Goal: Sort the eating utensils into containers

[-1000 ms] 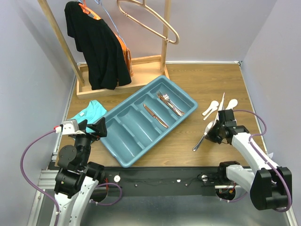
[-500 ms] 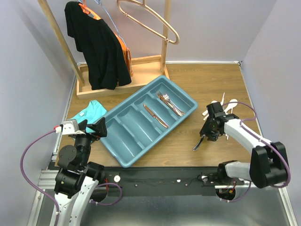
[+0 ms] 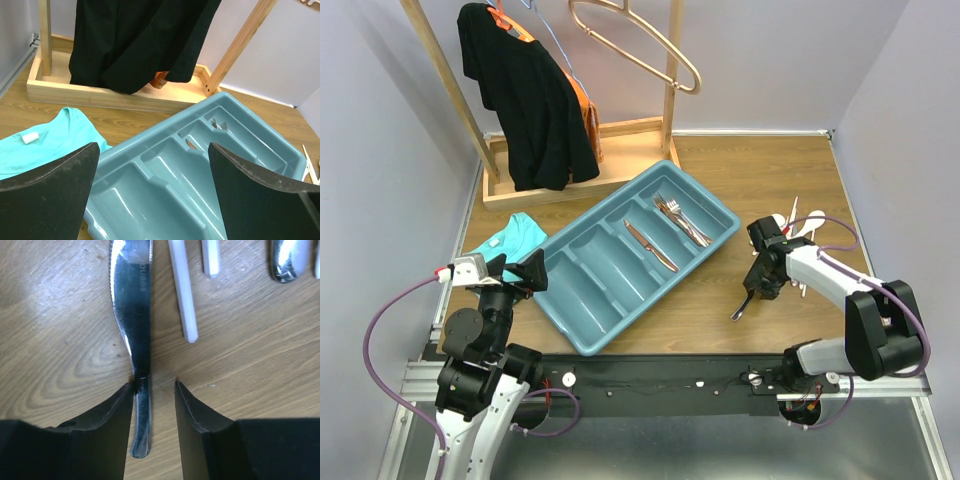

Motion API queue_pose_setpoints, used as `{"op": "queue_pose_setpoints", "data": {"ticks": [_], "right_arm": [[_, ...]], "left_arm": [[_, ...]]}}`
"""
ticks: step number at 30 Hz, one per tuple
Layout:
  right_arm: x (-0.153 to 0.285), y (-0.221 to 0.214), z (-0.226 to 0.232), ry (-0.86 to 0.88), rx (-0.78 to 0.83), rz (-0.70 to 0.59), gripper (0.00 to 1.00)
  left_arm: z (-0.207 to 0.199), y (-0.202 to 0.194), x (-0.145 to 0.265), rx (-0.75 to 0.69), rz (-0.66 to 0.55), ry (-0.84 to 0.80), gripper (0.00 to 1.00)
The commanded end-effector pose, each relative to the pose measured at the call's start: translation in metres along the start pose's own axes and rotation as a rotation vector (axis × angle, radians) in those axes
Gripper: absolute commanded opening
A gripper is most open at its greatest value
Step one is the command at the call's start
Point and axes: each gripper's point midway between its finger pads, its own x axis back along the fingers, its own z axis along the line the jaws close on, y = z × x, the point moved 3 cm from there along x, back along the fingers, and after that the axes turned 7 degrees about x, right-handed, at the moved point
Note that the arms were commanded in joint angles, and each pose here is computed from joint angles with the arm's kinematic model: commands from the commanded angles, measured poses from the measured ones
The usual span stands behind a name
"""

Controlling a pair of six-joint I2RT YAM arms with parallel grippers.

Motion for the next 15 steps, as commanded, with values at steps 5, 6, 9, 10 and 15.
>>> {"op": "queue_pose_setpoints", "data": {"ticks": [5,6,9,10,15], "right_arm": [[-0.017,-0.015,0.000,-0.047,-0.025,0.039,0.40],[-0.019,-0.019,-0.002,-0.050,-0.026,0.048,0.38],[-0.021,-0.023,-0.005,-0.057,-0.027,0.056,0.31],[-0.020,-0.022,-0.005,-0.061,-0.027,0.050,0.28],[-0.013,-0.017,-0.012,-0.086,-0.036,0.006,0.01]], "left_arm": [[-0.003,0.014,0.012,0.014,-0.083,-0.038,0.99],[-0.002,0.014,0.012,0.014,-0.083,-0.036,0.99],[-0.002,0.013,0.011,0.012,-0.081,-0.037,0.99],[-0.002,0.013,0.011,0.013,-0.081,-0.037,0.99],[-0.002,0.013,0.011,0.010,-0.080,-0.035,0.99]]}}
